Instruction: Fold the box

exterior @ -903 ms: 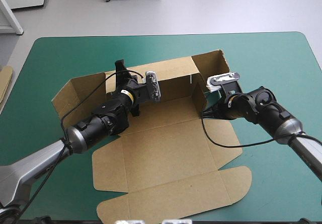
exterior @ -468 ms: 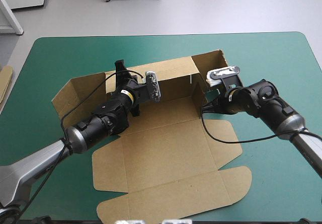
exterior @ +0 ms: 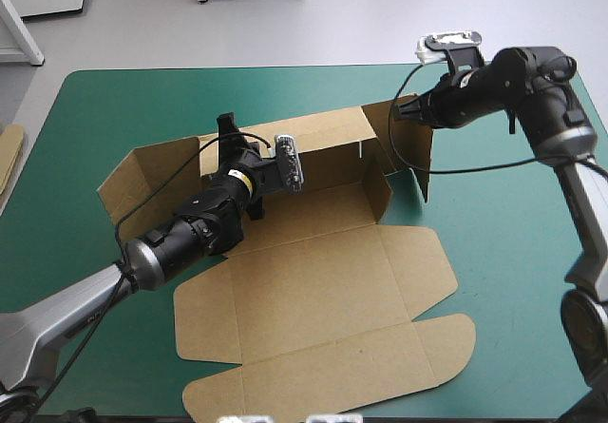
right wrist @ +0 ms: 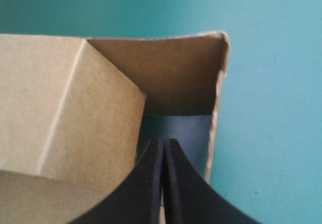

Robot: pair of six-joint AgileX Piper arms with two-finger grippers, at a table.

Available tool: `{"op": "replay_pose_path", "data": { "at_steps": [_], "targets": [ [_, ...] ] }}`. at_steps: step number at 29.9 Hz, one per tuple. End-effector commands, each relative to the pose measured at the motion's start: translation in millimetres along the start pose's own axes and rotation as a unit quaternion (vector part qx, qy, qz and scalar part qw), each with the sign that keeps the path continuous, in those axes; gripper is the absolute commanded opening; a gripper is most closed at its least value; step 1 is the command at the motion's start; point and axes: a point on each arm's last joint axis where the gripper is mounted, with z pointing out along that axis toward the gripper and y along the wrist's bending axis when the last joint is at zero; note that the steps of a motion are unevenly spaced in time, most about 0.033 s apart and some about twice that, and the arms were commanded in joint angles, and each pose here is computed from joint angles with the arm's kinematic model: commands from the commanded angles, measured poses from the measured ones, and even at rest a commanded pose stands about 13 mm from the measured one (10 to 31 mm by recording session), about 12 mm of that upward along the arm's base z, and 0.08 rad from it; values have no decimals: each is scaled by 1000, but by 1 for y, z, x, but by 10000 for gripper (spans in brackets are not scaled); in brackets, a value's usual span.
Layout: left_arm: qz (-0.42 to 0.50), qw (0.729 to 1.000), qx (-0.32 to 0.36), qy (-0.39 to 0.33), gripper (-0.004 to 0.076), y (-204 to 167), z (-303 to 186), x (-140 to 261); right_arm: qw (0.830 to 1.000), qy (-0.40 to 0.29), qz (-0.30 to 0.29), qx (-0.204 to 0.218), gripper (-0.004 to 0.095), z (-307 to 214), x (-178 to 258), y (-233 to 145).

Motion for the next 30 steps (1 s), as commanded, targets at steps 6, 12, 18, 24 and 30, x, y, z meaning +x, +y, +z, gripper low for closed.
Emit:
{"op": "replay_pose_path", "data": {
  "at_steps": [6,12,18,24,30],
  "targets": [
    [-52,998,6,18,-9,5,-9,5,997,-74,-14,-28,-19,-16,-51,8],
    [-52,998,6,19,-9,5,-9,5,991,-106,7,-80,-19,2,-67,5],
    [-52,998,6,19,-9,5,-9,5,992,-81,24,-94,-19,38,-71,-6],
    [-52,998,6,19,-9,5,-9,5,994,-62,31,-90,-19,49,-68,-13],
    [-48,999,5,19,-9,5,-9,5,994,-50,38,-89,-19,49,-67,-15]
  ]
}}
